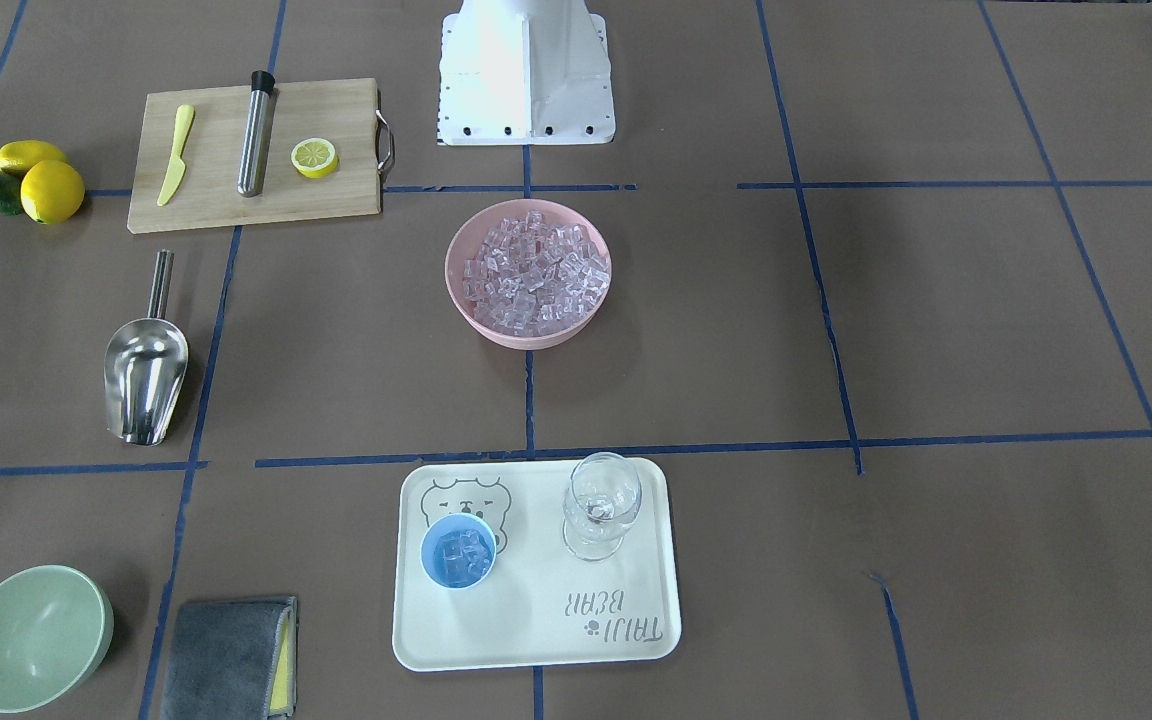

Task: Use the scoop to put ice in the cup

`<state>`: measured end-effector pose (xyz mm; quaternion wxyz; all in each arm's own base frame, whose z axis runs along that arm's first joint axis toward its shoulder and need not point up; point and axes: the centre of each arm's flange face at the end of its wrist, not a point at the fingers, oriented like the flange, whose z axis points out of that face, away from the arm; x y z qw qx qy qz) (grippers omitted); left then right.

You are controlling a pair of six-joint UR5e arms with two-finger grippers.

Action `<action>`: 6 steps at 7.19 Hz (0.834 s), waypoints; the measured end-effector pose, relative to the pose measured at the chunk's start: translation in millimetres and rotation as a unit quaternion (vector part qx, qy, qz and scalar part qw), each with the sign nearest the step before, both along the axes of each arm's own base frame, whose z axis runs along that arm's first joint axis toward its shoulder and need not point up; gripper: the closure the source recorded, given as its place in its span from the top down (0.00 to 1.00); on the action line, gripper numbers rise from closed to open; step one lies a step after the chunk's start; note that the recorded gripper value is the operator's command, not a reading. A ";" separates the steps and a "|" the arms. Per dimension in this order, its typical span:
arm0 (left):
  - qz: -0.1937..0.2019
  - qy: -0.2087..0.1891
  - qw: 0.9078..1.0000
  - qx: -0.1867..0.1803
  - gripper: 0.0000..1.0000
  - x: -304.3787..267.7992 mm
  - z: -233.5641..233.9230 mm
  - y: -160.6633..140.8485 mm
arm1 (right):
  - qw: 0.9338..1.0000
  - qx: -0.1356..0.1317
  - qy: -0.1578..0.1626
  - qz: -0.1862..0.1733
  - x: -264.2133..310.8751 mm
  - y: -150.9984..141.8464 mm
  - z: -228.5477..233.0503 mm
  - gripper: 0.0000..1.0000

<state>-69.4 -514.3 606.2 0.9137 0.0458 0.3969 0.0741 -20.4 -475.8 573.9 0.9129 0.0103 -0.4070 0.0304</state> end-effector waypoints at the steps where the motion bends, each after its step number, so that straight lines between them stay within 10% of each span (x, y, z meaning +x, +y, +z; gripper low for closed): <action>1: 0.000 -0.001 1.000 -0.003 1.00 0.0 3.0 -1.3 | 1.000 0.002 0.005 0.002 12.0 0.6 8.8 1.00; 6: 0.001 -0.003 1.000 -0.002 1.00 -0.1 3.5 -3.8 | 0.999 -0.011 0.035 -0.017 31.8 -11.5 30.6 1.00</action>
